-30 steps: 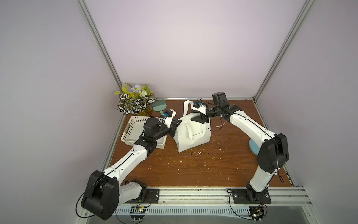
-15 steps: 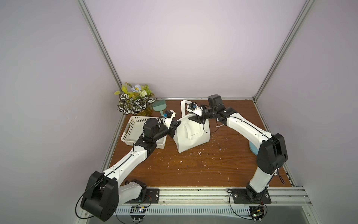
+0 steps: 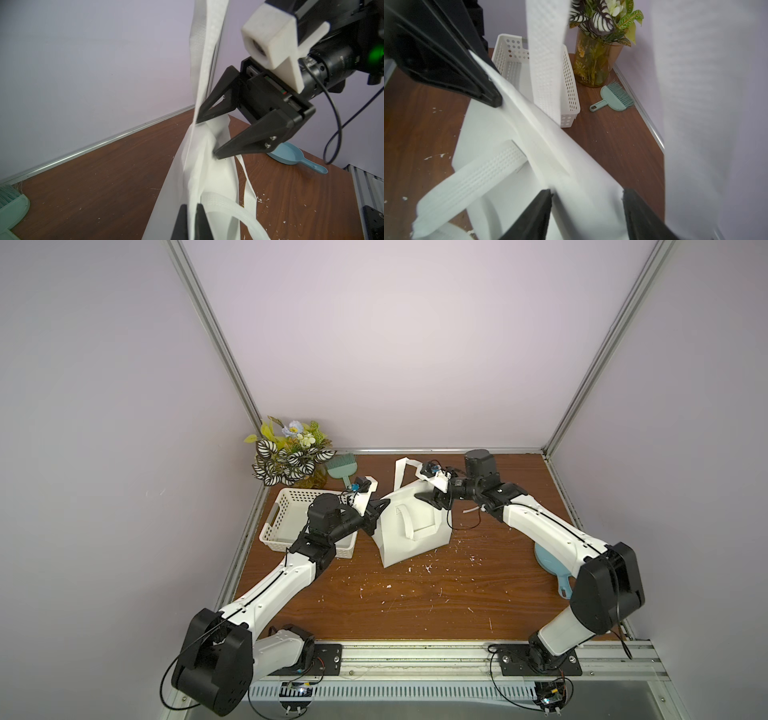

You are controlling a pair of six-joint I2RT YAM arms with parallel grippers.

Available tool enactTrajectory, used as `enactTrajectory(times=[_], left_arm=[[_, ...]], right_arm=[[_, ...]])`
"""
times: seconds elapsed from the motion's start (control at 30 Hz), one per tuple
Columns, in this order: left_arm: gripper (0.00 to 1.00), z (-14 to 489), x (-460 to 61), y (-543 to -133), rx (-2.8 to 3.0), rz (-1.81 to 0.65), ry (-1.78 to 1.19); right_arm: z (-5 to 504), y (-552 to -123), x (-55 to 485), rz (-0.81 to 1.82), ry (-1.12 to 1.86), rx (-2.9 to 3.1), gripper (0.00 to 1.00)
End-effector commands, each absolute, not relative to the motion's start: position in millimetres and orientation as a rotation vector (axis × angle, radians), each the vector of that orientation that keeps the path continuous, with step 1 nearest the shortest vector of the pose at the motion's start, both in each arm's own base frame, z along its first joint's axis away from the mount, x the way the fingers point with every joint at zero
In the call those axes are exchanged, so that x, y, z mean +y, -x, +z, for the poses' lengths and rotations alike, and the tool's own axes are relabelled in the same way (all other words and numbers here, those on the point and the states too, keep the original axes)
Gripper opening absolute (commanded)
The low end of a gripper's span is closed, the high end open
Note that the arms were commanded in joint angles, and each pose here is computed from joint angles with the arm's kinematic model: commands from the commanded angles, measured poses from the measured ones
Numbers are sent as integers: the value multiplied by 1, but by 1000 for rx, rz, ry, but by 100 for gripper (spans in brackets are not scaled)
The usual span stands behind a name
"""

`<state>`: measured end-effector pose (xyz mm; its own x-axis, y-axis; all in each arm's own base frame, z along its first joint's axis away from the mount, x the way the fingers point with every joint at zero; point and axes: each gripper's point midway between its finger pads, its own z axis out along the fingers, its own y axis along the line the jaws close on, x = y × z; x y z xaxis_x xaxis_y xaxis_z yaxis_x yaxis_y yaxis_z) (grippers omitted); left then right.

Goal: Place the ice pack in the delivery bag
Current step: Reset both arms

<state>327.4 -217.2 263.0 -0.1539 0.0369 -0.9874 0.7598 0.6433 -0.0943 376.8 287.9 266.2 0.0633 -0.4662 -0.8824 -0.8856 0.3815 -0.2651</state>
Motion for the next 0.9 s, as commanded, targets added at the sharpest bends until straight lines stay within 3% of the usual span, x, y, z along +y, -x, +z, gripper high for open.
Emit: enactTrajectory(times=[0.0, 0.17, 0.2, 0.23, 0.33, 0.43, 0.5, 0.63, 0.87], left_arm=[[16, 292, -218, -320, 1518, -742, -669], [39, 302, -217, -316, 1505, -760, -663], [48, 306, -217, -314, 1501, -763, -660], [58, 308, -215, -313, 1499, -762, -652], [67, 318, -211, -307, 1497, -763, -631], [90, 328, -192, -312, 1530, -692, -502], [100, 332, -171, -319, 1567, -602, -380], [100, 326, -122, -327, 1624, -381, -156], [100, 239, -10, -337, 1786, 159, 278]], right_arm=[[313, -373, 265, 493, 1089, 1482, 71], [340, -361, 229, 419, 895, 1423, 88], [344, -357, 221, 406, 860, 1415, 91], [347, -355, 214, 394, 819, 1408, 92], [352, -348, 189, 357, 697, 1392, 96], [349, -347, 155, 279, 527, 1397, 99], [342, -348, 128, 219, 397, 1417, 99], [306, -349, 79, 103, 184, 1490, 99], [228, -333, 1, -129, -156, 1524, 99]])
